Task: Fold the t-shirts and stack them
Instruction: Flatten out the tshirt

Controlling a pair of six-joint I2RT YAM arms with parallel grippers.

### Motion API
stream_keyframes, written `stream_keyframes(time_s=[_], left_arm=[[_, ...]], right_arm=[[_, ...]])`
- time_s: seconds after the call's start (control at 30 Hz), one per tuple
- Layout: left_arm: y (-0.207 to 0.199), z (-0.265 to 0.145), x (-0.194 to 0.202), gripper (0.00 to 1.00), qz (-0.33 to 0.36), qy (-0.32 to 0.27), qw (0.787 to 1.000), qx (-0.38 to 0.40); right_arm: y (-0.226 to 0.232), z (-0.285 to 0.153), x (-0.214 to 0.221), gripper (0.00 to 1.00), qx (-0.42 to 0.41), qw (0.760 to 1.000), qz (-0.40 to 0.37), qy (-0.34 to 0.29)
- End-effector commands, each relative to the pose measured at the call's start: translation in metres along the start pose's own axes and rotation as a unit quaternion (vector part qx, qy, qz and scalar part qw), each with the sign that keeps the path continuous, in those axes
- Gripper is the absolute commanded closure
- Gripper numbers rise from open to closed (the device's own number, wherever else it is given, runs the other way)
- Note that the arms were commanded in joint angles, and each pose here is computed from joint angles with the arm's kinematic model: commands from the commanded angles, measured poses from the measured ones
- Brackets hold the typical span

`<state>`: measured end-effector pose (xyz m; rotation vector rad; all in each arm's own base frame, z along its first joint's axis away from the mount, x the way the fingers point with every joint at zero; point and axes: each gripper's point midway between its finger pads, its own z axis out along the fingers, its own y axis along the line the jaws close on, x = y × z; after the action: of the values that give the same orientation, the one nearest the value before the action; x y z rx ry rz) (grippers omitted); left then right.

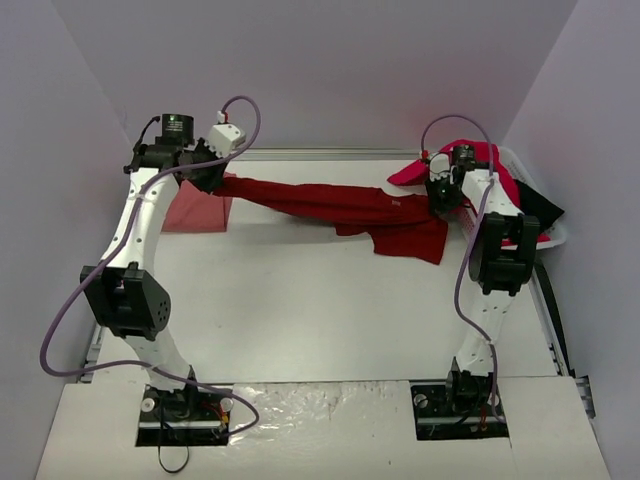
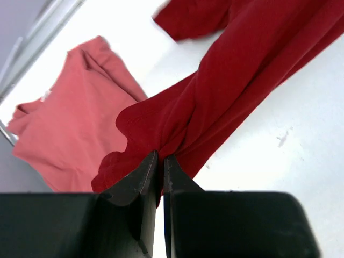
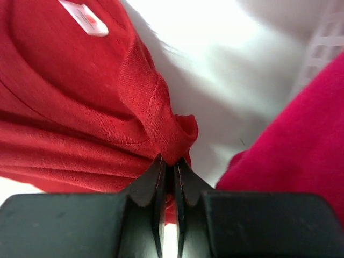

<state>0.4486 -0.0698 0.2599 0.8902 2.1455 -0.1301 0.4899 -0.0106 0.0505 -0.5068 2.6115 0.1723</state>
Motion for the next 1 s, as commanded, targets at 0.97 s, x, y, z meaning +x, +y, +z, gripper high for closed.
stream_keyframes(time_s=[0.97], left_arm=[[-0.038, -0.055, 0.06, 0.98, 0.021, 0.097, 0.995, 0.02]], right_arm=[[0.094, -0.058, 0.034, 1.0, -0.141, 0.984, -0.105, 0.009]])
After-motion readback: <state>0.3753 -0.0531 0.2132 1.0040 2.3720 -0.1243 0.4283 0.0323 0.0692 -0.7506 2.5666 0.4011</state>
